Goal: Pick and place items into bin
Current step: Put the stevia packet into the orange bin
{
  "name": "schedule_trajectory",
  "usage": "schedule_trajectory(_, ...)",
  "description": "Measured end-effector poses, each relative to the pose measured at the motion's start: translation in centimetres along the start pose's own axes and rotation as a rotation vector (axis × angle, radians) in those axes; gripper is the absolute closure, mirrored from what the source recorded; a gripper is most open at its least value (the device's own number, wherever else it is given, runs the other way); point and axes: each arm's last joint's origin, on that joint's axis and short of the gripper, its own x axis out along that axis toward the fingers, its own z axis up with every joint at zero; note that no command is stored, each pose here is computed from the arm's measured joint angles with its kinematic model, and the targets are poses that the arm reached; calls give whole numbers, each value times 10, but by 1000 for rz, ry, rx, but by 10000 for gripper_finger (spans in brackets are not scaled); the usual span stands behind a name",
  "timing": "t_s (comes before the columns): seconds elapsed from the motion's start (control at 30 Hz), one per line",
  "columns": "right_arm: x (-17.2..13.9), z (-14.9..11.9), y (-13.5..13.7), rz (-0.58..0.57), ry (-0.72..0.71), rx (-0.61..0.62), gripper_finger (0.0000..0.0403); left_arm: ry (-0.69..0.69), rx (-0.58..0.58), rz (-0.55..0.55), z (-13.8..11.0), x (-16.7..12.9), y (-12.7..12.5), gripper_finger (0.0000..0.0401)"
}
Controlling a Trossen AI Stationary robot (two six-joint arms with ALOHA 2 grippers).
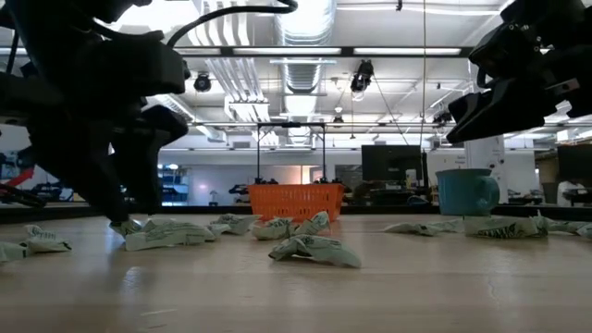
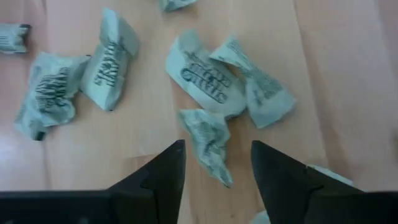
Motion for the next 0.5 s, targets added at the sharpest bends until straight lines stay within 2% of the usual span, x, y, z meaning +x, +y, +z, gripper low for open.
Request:
schedule_trajectory(0.33, 0, -1, 0, 0, 2, 30, 330, 44, -45, -3, -4, 10, -1, 226)
schedule_trajectory(0.5, 0, -2, 0, 1, 6, 50, 330, 62, -79, 7, -6, 12, -1, 263)
